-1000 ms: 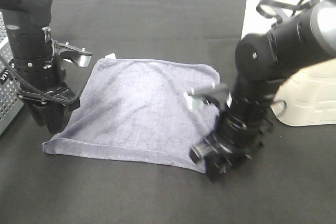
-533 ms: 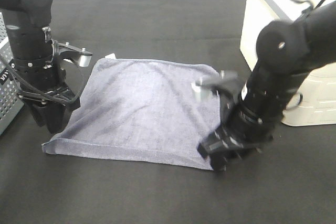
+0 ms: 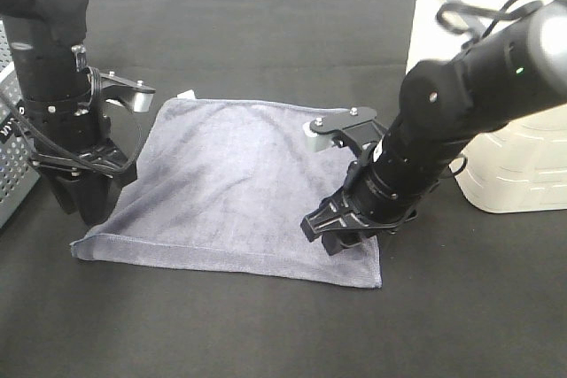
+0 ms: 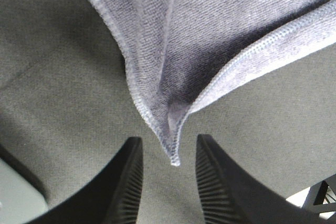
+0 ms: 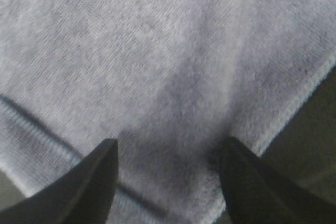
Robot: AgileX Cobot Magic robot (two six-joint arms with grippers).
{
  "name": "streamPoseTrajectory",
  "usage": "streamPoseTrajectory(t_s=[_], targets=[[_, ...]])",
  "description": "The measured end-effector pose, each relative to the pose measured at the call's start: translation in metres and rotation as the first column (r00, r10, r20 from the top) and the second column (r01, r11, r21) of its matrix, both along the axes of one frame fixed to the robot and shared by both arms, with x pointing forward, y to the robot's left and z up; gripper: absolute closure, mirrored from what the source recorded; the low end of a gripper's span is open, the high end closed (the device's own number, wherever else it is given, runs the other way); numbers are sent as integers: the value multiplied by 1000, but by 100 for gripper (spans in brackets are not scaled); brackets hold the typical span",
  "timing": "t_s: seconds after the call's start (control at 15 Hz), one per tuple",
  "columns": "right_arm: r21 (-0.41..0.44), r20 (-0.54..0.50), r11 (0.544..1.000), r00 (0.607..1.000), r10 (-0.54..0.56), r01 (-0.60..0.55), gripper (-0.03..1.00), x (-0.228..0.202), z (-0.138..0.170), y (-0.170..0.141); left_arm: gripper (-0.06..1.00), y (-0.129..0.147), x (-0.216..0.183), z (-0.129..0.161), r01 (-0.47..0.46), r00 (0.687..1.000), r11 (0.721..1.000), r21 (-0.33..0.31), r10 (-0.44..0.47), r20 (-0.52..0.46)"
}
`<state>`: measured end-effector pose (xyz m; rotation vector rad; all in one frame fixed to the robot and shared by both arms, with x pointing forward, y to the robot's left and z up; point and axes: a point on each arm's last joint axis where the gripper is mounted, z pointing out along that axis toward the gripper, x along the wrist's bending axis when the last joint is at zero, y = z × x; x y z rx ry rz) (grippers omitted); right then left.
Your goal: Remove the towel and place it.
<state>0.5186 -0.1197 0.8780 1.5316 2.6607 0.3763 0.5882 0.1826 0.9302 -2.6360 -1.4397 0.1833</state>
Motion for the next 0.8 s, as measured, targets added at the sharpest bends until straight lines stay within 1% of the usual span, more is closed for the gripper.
streamPoseTrajectory(t_s=[0.27,0.53,0.8], targets=[[-21,-30,1000,999,11,-11,40,-1,-3,-1,61,0,0,0,0,1000,1000,0,0,0],[-61,-114,998,993,24,-31,40,-12,-1,-6,61,1,0,0,4,1000,1000,6,-4,2],[-74,-128,997,991,25,-34,40,-25,-3,-15,61,1,0,0,4,1000,1000,6,-4,2]])
